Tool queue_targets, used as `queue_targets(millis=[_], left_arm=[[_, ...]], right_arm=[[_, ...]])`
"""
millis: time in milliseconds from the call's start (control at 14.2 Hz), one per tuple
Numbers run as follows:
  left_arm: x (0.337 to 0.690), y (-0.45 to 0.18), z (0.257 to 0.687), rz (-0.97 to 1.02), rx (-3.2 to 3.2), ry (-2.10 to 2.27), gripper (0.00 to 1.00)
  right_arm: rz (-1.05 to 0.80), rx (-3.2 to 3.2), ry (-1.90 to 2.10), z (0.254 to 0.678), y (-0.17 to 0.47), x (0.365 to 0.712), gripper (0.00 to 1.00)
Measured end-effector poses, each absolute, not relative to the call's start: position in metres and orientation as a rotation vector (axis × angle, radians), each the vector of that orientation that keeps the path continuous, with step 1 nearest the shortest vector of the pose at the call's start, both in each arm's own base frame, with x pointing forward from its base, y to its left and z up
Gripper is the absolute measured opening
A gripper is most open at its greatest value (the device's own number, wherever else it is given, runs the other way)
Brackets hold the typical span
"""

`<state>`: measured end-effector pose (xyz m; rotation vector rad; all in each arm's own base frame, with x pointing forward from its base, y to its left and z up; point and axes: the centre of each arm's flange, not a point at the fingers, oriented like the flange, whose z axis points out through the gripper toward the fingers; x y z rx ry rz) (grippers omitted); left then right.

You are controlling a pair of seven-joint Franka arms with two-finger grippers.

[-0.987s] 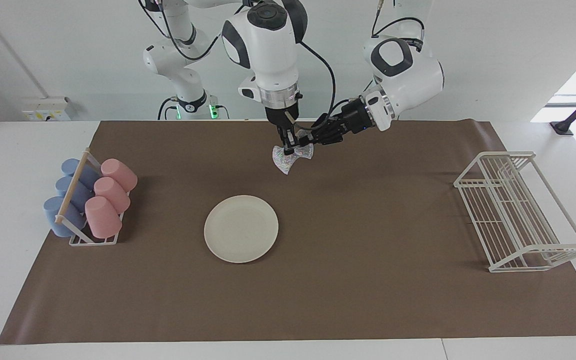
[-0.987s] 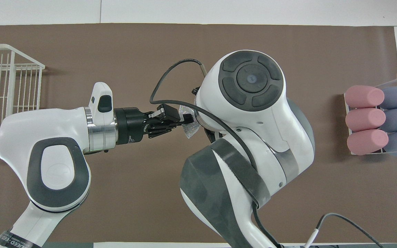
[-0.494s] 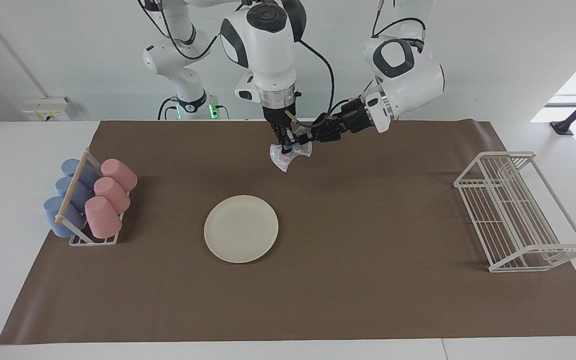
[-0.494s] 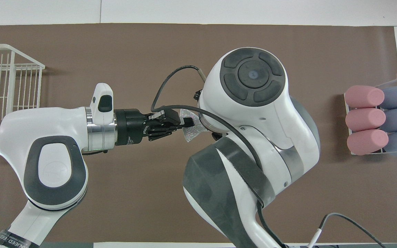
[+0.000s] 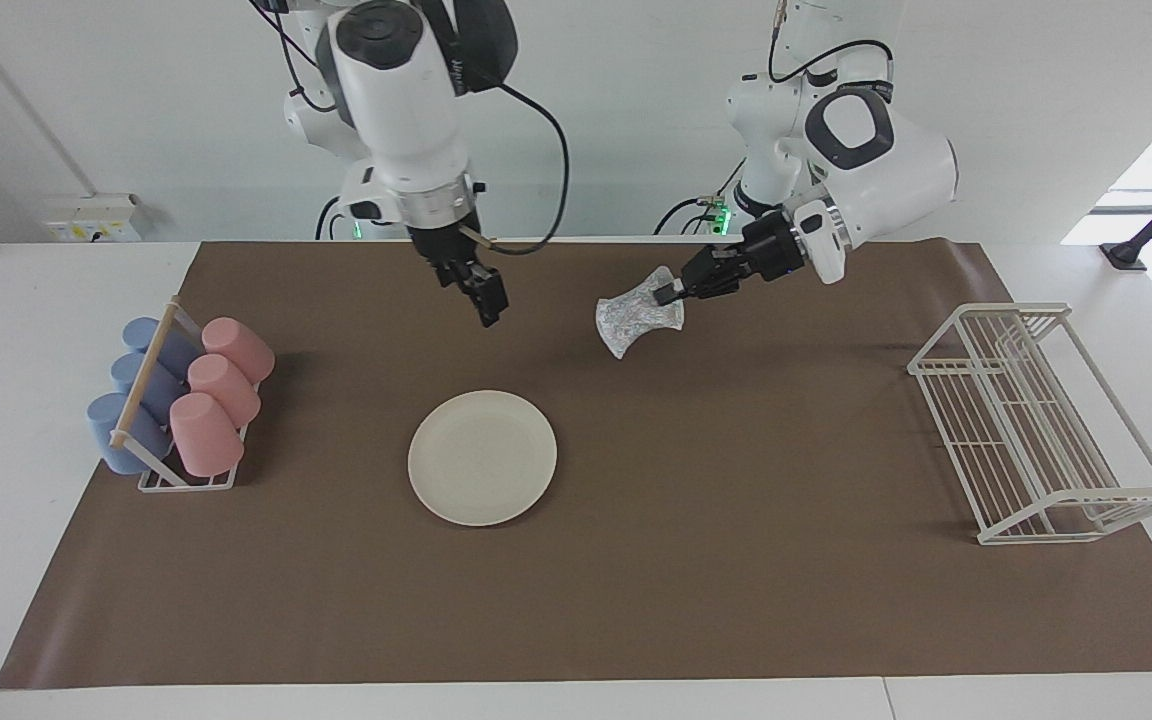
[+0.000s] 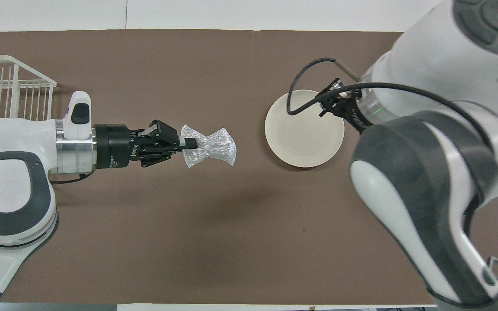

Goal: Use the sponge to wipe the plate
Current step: 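Carry the scrubber to the rack with the left gripper while the right gripper retracts, then release the scrubber into the white rack and withdraw the left gripper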

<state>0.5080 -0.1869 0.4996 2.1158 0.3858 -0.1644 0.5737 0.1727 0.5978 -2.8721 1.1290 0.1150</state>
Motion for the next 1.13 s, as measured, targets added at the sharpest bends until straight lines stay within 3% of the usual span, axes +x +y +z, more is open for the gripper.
queue_targets(millis=[282,776,1128], left_arm=[[0.525,-0.115,0.521,-0.159,2.299,0.411,0.04],[0.553,-0.054,0.584,-0.239,2.866,0.387,0.04],[0.570,-0.035,0.599,-0.230,3.356,0.368,0.04]], right_arm=[[0.146,-2.995,0.693,0.625,0.069,0.566,1.00],[0.124,-3.076,0.286,0.630,0.051,0.563,1.00],[0.127,-3.095,0.143,0.632,0.008,0.548,1.00]])
